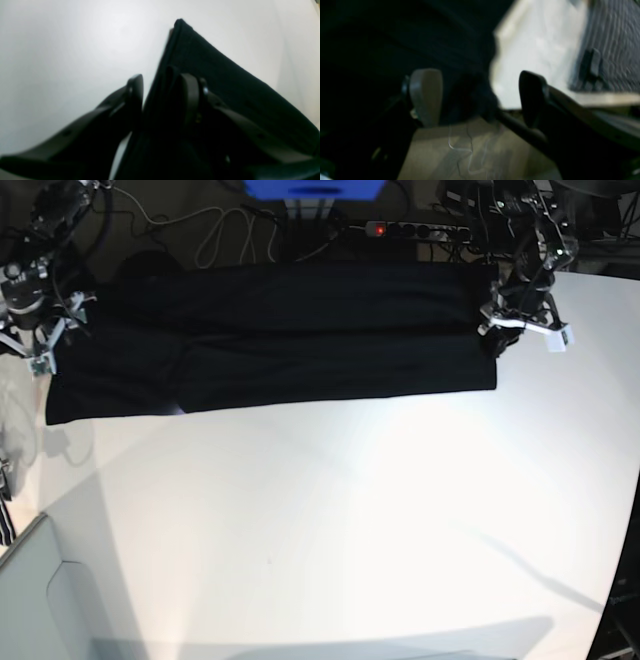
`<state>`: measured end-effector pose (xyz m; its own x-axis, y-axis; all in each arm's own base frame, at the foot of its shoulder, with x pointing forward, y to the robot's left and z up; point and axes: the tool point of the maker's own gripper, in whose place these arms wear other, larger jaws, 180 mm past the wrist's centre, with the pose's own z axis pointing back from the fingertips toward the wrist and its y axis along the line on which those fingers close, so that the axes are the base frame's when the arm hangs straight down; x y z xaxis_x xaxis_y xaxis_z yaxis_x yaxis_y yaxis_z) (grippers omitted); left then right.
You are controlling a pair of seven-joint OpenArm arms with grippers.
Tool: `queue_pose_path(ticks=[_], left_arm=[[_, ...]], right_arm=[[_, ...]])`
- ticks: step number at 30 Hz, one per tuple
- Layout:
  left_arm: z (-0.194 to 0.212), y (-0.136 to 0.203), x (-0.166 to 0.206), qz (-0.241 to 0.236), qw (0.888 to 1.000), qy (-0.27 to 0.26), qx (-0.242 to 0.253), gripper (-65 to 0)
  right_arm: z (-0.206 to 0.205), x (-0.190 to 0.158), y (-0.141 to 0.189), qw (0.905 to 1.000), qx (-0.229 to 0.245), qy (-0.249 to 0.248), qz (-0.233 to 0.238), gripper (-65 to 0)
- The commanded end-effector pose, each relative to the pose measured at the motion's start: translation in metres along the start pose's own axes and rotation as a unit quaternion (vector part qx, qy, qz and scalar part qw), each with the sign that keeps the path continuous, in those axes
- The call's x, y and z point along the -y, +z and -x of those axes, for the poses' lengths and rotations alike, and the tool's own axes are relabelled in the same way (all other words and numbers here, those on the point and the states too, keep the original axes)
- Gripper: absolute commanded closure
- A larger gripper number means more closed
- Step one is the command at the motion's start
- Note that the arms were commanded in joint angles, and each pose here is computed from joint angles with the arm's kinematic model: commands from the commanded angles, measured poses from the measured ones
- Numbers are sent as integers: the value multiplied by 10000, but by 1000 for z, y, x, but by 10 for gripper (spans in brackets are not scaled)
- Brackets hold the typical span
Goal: Fold the T-shirt properly
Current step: 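Grasp the ends of the folded strip with both grippers and stretch it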
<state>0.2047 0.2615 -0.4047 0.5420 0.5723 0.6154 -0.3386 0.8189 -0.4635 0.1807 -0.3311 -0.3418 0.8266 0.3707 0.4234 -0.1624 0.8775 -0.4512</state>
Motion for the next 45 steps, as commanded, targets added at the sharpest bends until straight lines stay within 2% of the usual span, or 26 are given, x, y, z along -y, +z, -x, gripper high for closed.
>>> queue_pose_path(ticks=[1,7,11,13,19,24,29,34,35,37,42,45], left_arm=[[-14,4,5,87,9997,-91,210,-230],[-15,4,5,93,9997,-97,218,-244],[-12,5,3,73,9998,-100,180,-343],[-8,8,1,42,9998,-102,135,-372],[-20,22,17,167,9987,-361,317,-371],[-17,24,19,191,9986,-393,282,-371],[0,16,5,61,9998,-174,64,-371],[21,8,7,134,9996,-97,-227,-370],[25,7,9,154,9994,-86,-289,-364],[37,3,9,176,9988,-33,-453,-313],[42,-5,6,166,9985,69,-521,-119],[39,-5,4,149,9986,50,-498,-31]], right_arm=[[-12,6,7,9996,242,131,87,-470],[-8,-6,4,9998,198,10,-58,-469],[-4,-25,-6,9993,135,-119,-336,-469],[-4,-35,-11,9987,108,-89,-497,-469],[-10,-49,-14,9974,164,25,-696,-469],[-15,-48,-17,9973,205,-20,-699,-469],[-15,-48,-18,9973,207,-25,-701,-469],[-15,-48,-18,9974,207,-19,-696,-469],[-15,-48,-18,9974,207,-19,-696,-469],[-15,-48,-18,9974,207,-19,-696,-469],[-15,-48,-18,9974,207,-19,-696,-469],[-15,-47,-18,9974,206,-13,-691,-469]])
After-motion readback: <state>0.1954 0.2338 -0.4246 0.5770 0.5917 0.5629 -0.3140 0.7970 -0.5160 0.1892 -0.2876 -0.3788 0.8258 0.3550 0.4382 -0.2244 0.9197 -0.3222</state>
